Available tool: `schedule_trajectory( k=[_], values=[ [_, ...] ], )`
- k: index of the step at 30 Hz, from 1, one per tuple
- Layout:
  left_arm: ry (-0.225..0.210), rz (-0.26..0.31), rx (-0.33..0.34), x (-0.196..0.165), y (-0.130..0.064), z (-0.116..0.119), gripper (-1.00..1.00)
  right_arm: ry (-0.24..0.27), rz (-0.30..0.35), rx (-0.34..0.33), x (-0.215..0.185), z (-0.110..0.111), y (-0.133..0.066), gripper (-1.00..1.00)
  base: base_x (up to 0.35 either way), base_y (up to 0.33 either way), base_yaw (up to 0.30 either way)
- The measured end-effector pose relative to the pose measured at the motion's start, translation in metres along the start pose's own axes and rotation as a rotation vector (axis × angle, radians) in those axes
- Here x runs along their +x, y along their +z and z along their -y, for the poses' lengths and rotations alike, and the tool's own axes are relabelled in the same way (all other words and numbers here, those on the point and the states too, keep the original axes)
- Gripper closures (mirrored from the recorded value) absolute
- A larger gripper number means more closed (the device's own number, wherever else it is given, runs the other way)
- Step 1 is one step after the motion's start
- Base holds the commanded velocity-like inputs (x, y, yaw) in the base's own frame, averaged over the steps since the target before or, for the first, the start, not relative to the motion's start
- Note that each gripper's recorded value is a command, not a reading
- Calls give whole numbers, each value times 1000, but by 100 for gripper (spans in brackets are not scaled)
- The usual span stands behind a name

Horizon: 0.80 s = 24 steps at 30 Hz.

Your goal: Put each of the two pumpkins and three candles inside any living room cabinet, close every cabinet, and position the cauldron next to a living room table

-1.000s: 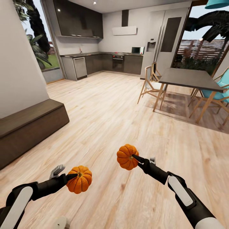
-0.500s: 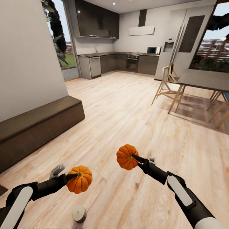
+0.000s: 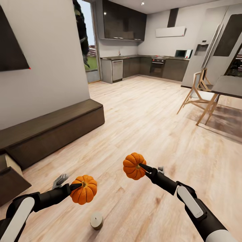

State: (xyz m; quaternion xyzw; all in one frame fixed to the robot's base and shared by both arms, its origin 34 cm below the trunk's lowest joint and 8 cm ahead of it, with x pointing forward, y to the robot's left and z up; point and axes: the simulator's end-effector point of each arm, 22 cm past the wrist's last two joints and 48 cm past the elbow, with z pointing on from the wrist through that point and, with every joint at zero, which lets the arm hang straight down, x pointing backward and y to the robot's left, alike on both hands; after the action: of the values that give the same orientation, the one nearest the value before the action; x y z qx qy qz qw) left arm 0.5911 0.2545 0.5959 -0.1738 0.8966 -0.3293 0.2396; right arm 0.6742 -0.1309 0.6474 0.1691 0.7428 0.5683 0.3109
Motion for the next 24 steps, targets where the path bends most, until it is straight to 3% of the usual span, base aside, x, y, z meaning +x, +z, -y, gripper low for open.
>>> schedule_trajectory(
  k=[24],
  values=[
    [1, -1, 0, 0, 0, 0, 100, -2, -1, 5, 0, 1, 0, 100, 0, 260, 282]
  ],
)
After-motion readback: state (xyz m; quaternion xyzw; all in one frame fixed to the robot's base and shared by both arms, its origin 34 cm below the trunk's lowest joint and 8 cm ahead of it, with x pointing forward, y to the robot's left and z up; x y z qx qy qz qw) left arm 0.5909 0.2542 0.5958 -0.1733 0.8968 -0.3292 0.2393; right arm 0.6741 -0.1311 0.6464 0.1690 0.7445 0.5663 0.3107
